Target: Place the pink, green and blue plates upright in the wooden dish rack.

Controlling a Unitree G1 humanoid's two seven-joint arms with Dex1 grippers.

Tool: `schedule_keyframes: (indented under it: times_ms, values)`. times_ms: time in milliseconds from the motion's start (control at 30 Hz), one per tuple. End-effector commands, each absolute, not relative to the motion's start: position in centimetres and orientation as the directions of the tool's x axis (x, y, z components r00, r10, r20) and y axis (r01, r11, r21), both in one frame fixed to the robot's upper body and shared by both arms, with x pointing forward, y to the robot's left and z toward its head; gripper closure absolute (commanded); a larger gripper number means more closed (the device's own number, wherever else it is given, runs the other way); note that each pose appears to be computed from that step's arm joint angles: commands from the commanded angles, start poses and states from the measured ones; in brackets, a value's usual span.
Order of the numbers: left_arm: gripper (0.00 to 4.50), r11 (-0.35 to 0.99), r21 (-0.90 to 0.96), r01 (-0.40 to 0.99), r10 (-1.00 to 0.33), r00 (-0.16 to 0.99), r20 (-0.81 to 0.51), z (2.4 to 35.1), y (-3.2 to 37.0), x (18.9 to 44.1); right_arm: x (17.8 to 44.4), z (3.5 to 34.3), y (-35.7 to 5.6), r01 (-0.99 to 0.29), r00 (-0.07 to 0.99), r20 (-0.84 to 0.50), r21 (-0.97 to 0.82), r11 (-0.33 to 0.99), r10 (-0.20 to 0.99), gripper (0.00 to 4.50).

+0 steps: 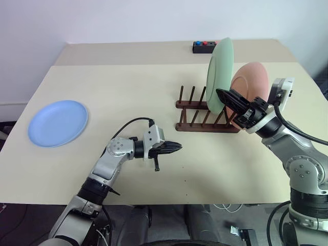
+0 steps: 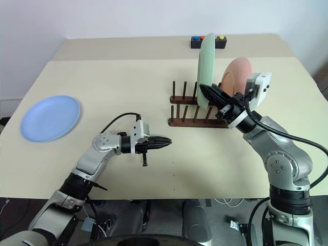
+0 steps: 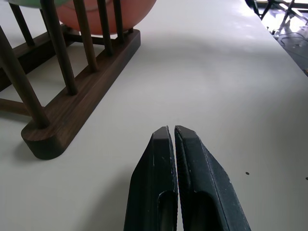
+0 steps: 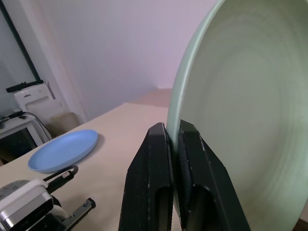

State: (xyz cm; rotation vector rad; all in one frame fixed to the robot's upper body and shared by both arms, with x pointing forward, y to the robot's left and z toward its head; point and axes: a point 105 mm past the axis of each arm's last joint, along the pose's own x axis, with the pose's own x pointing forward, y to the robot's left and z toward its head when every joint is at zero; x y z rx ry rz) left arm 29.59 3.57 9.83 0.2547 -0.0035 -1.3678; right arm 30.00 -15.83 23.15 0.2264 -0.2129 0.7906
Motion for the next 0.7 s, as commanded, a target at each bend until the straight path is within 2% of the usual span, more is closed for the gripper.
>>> schedule_keyframes:
  times_ms: [33, 100, 200, 567, 700]
  values:
    - [4.39, 0.173, 0.228, 0.958, -0.972, 0.204, -0.118, 11.09, 3.55, 29.83, 29.71, 23.7, -16.09, -0.723, 0.679, 0.301, 0.112, 0.682, 0.67, 2.55]
    - [4.39, 0.173, 0.228, 0.958, -0.972, 0.204, -0.119, 11.08, 3.64, 29.87, 29.68, 23.7, -16.14, -0.721, 0.68, 0.3, 0.106, 0.685, 0.669, 1.45]
    - [4.39, 0.173, 0.226, 0.959, -0.972, 0.204, -0.12, 10.98, 3.76, 29.92, 29.67, 23.7, -16.24, -0.715, 0.684, 0.295, 0.089, 0.694, 0.667, 0.06]
    - [4.39, 0.176, 0.222, 0.959, -0.971, 0.207, -0.124, 10.23, 4.12, 30.04, 29.99, 24.4, -16.65, -0.669, 0.709, 0.28, -0.022, 0.743, 0.647, 0.06]
    - [4.39, 0.17, 0.228, 0.959, -0.973, 0.201, -0.116, 10.3, 3.53, 29.12, 29.86, 24.48, -16.88, -0.639, 0.726, 0.25, -0.101, 0.763, 0.641, 0.06]
